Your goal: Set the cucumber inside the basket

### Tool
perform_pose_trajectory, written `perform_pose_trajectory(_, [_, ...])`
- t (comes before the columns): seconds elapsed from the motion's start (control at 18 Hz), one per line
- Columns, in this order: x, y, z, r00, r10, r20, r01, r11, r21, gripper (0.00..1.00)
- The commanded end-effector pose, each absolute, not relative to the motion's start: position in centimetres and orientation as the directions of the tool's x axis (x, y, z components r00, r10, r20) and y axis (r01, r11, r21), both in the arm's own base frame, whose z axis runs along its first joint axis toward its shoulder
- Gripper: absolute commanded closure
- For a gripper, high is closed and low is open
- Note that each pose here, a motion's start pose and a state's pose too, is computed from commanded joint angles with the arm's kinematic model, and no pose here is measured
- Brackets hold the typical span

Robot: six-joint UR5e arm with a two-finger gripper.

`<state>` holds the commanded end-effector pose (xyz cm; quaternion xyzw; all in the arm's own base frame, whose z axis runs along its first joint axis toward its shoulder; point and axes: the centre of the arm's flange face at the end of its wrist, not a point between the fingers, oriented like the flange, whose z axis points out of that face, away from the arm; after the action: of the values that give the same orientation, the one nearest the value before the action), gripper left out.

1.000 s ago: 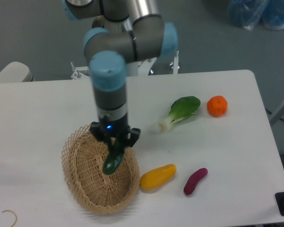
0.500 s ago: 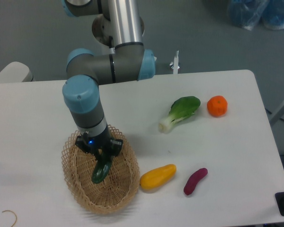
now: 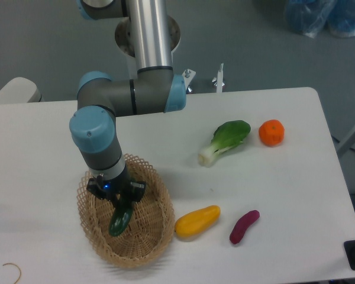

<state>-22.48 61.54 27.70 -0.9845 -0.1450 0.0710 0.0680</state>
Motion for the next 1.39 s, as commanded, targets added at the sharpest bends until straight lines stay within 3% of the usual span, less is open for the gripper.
perform_pose_trajectory(0.33, [-24.0,63.1,33.8,0.939,0.295,-0.176,0.246,-0.935,-0.254,0.00])
perform_pose_trajectory(0.56, [-27.1,63.0,37.7,0.949,0.192,-0.249,0.119,-0.952,-0.281,0.00])
perform_pose_trajectory(0.89, [-36.9,56.0,43.4,0.933,0.035,-0.359,-0.047,-0.975,-0.217,0.00])
perform_pose_trajectory(1.39, [-50.4,41.3,44.9,0.883,-0.350,-0.312,-0.396,-0.913,-0.097,0.00])
